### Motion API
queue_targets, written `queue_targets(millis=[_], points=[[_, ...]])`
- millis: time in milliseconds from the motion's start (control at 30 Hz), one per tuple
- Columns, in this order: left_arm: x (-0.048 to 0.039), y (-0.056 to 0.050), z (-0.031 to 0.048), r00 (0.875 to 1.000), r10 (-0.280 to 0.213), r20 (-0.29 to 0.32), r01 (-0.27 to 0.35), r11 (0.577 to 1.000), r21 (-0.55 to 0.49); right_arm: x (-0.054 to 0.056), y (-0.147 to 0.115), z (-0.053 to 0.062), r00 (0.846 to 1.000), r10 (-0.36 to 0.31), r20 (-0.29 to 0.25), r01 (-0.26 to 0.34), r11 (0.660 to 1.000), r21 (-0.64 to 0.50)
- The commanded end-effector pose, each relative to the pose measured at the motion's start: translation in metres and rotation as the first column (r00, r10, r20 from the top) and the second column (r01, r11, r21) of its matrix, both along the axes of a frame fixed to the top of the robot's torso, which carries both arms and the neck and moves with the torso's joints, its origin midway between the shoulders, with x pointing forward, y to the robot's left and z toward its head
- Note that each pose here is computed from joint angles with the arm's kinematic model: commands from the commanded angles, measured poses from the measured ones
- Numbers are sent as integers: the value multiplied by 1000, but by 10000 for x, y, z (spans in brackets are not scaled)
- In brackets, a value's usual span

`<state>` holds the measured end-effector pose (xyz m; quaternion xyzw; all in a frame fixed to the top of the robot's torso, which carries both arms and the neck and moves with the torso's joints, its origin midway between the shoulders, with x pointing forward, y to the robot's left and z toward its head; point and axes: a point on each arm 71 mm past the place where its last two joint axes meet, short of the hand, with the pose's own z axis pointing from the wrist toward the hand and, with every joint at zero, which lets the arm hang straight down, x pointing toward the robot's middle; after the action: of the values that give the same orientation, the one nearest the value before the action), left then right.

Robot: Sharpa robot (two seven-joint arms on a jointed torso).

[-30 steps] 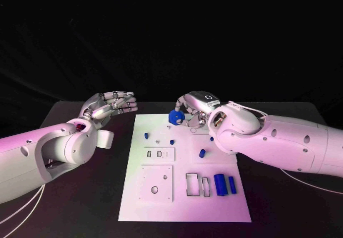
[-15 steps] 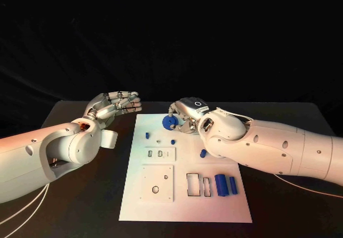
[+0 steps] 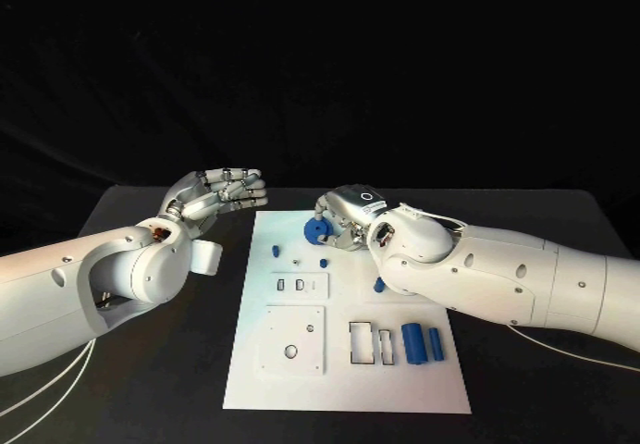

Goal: Assemble the parts on the task board

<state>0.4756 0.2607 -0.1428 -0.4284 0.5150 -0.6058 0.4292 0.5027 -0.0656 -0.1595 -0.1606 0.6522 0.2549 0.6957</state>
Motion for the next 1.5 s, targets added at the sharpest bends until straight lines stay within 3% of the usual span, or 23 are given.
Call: queue_targets(millis=[33, 1200, 1500], points=[[-3, -29, 14, 1000, -23, 5, 23, 1000, -13, 1, 17, -27, 1000, 11, -3, -12, 1000, -29], [2, -16, 6, 1000, -27, -4, 27, 1000, -11, 18, 14, -70, 999, 13, -31, -14, 1000, -28], [-2, 2, 7, 1000, -22, -4, 22, 1000, -9, -3, -71, -87, 996, 1, -88, -1, 1000, -3]])
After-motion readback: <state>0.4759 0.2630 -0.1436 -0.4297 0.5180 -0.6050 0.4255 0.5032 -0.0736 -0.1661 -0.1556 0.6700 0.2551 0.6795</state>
